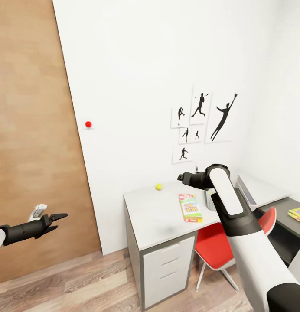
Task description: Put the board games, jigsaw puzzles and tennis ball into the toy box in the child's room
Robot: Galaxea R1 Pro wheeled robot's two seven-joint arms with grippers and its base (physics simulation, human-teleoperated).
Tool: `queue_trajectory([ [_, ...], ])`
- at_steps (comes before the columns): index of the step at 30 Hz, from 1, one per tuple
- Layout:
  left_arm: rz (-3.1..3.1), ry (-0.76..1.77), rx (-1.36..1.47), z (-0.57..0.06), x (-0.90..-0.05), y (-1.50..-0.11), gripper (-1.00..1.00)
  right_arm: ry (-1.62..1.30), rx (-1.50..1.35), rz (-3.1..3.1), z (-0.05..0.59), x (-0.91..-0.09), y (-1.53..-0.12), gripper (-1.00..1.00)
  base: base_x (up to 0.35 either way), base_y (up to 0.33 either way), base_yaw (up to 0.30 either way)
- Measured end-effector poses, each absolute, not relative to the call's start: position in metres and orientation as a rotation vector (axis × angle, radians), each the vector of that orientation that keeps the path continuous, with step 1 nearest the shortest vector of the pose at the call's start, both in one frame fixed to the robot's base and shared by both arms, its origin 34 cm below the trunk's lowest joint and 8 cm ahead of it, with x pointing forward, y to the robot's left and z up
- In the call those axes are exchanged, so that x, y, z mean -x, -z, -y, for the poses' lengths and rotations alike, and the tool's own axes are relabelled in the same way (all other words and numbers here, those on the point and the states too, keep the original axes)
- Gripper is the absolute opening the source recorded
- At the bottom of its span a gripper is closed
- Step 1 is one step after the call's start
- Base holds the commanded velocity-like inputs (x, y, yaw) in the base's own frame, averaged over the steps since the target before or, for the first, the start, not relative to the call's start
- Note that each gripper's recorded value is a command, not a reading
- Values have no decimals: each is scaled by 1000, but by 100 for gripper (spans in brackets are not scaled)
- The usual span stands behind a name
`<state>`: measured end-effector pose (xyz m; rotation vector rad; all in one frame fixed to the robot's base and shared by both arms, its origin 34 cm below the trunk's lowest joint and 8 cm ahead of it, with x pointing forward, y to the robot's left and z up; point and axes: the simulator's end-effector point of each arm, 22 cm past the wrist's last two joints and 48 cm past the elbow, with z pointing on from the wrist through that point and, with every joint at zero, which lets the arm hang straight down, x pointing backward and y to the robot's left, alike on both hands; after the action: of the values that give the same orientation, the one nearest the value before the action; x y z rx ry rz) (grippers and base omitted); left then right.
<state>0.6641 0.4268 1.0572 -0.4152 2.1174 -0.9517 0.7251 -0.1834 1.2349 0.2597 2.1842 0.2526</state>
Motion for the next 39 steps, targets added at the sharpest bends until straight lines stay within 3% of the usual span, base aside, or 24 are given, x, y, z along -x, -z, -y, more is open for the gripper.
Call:
queue_trajectory([
  [8, -2120, 951, 417, -427, -664, -1056, 100, -250, -262, -2186, 183, -726, -1233, 100, 13, 11, -228],
  [26, -2122, 958, 423, -429, -661, -1054, 100, -250, -265, -2188, 185, -726, -1232, 100, 62, 45, -24],
  [39, -2002, 1198, 301, -410, -639, -1088, 100, -238, -265, -2197, 190, -725, -1227, 100, 0, 0, -66],
])
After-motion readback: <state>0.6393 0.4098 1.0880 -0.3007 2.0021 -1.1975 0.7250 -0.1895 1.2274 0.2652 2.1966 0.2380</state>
